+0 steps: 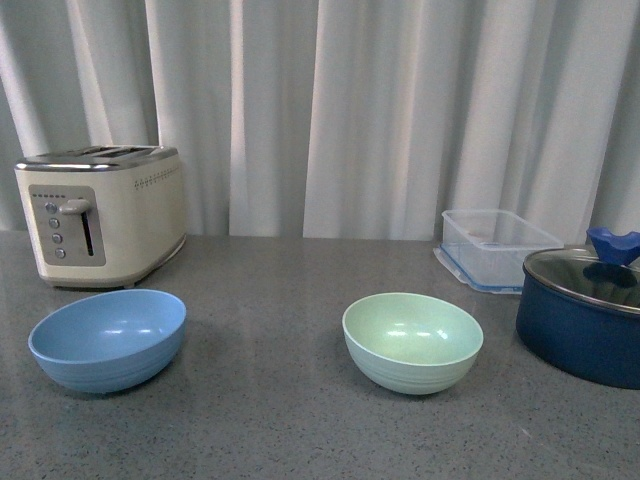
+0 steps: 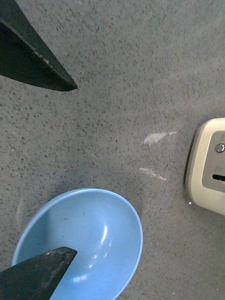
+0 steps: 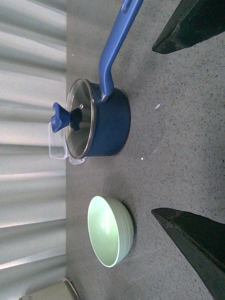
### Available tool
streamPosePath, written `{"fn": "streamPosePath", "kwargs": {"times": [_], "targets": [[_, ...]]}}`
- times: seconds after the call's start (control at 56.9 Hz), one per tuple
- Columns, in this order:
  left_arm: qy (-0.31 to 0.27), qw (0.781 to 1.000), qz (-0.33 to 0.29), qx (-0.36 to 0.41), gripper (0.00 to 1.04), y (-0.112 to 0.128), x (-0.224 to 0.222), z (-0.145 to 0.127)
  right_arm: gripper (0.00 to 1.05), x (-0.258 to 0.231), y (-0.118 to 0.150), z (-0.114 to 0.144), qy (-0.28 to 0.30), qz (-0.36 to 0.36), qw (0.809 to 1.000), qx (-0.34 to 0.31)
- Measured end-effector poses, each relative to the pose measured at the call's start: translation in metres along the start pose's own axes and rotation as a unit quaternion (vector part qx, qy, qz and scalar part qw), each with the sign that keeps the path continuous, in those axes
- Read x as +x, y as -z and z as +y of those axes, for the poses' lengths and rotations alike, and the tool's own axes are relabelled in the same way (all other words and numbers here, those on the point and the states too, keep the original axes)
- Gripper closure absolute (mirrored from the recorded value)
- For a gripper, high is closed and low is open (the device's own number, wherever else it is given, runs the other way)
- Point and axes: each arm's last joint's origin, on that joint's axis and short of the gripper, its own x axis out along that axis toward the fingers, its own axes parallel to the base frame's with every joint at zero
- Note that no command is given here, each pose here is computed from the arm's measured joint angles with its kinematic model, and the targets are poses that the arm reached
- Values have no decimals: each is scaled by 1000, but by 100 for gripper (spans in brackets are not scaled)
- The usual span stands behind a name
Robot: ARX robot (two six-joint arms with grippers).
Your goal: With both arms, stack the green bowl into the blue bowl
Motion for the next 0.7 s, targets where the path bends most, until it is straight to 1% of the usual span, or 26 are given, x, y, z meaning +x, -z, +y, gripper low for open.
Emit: {"fn": "streamPosePath", "kwargs": {"times": [0.193,0.369,0.544,0.702], "targets": [[-7,999,45,-6,7,-2,36,-15,10,0,0,0,0,0,1000,0],[-12,997,69,-11,7,0,59,-25,10,0,0,0,0,0,1000,0],[-19,996,89,-15,7,5,77,-30,10,0,0,0,0,0,1000,0],[-25,994,106,-13,7,16,92,-35,10,0,0,0,0,0,1000,0]]}}
